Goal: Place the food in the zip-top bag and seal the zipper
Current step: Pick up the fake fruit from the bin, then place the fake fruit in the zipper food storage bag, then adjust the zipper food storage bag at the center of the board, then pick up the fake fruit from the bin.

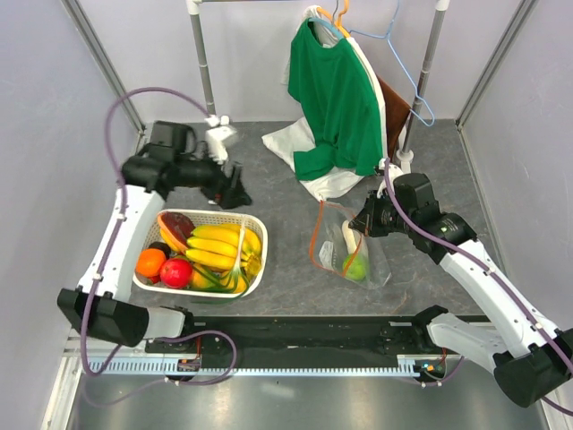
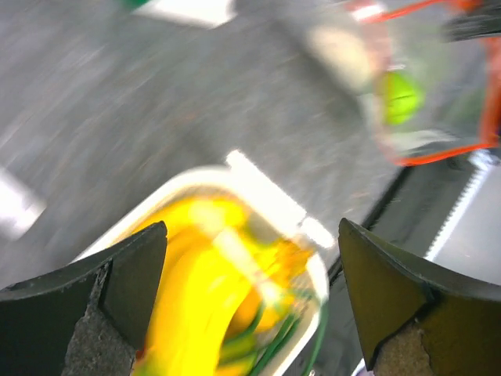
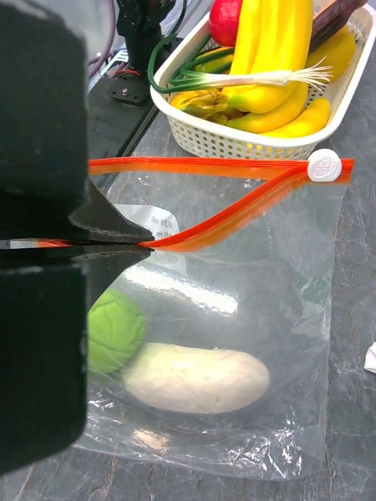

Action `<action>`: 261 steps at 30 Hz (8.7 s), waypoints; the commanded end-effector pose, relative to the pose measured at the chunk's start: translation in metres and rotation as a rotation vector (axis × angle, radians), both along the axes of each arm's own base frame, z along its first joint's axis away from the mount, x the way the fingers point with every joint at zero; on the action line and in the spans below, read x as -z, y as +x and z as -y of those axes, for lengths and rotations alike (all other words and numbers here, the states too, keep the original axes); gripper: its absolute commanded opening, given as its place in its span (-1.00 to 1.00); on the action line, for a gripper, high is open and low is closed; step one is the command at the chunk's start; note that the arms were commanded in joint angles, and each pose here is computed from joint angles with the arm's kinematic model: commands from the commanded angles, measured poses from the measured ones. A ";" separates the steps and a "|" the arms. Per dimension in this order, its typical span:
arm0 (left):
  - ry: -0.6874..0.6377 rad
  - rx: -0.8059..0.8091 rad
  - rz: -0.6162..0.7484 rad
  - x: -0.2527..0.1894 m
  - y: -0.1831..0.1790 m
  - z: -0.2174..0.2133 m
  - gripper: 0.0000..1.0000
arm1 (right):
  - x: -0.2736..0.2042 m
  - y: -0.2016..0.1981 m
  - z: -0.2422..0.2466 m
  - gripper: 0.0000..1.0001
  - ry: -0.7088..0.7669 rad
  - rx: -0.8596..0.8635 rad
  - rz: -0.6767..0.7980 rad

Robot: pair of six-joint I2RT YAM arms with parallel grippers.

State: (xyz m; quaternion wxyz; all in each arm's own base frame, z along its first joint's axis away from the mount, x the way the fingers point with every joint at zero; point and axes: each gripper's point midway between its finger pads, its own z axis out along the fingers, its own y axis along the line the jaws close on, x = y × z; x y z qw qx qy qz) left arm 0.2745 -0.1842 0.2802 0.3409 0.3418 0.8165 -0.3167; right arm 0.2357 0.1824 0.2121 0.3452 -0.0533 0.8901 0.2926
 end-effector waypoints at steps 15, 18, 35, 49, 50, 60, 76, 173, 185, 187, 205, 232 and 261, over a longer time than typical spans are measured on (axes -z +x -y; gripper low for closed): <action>0.452 -0.315 -0.180 0.096 -0.068 -0.185 0.94 | -0.008 0.002 -0.001 -1.00 0.007 -0.012 0.041; 0.423 -0.310 -0.154 0.088 -0.072 -0.185 0.96 | -0.004 0.001 -0.001 -1.00 0.005 -0.016 0.035; 0.192 -0.232 -0.214 0.118 -0.045 -0.128 0.71 | -0.004 0.003 -0.003 -1.00 0.008 -0.014 0.027; 0.236 -0.239 -0.187 0.120 -0.042 -0.122 -0.30 | -0.004 0.006 -0.003 -1.00 0.002 -0.015 0.030; 0.241 -0.241 -0.164 0.113 -0.041 -0.123 -0.36 | -0.005 0.006 -0.004 -1.00 0.002 -0.018 0.032; 0.373 -0.304 0.051 0.048 -0.046 -0.149 -0.89 | -0.006 0.007 -0.004 -1.00 0.003 -0.021 0.038; 0.545 -0.618 0.400 -0.041 -0.017 -0.205 -0.96 | -0.012 0.009 -0.006 -1.00 0.013 -0.023 0.050; -0.155 0.107 -0.235 0.053 -0.110 0.106 0.93 | -0.077 -0.006 -0.034 -1.00 0.213 -0.156 0.140; -0.160 0.090 -0.336 0.072 -0.119 0.138 0.45 | -0.076 -0.006 -0.030 -1.00 0.206 -0.134 0.139; -0.162 0.092 -0.339 0.071 -0.117 0.140 0.33 | -0.075 -0.008 -0.029 -1.00 0.202 -0.136 0.137; -0.214 0.275 -0.370 0.031 -0.127 0.140 -0.96 | -0.097 -0.019 0.008 -1.00 0.047 -0.102 0.249; 0.415 -0.060 -0.093 0.076 -0.101 -0.111 0.78 | -0.031 0.006 -0.003 -1.00 0.062 -0.014 0.090; 0.882 0.125 -0.157 0.183 -0.108 -0.204 0.79 | -0.033 0.002 -0.007 -1.00 0.076 -0.046 0.087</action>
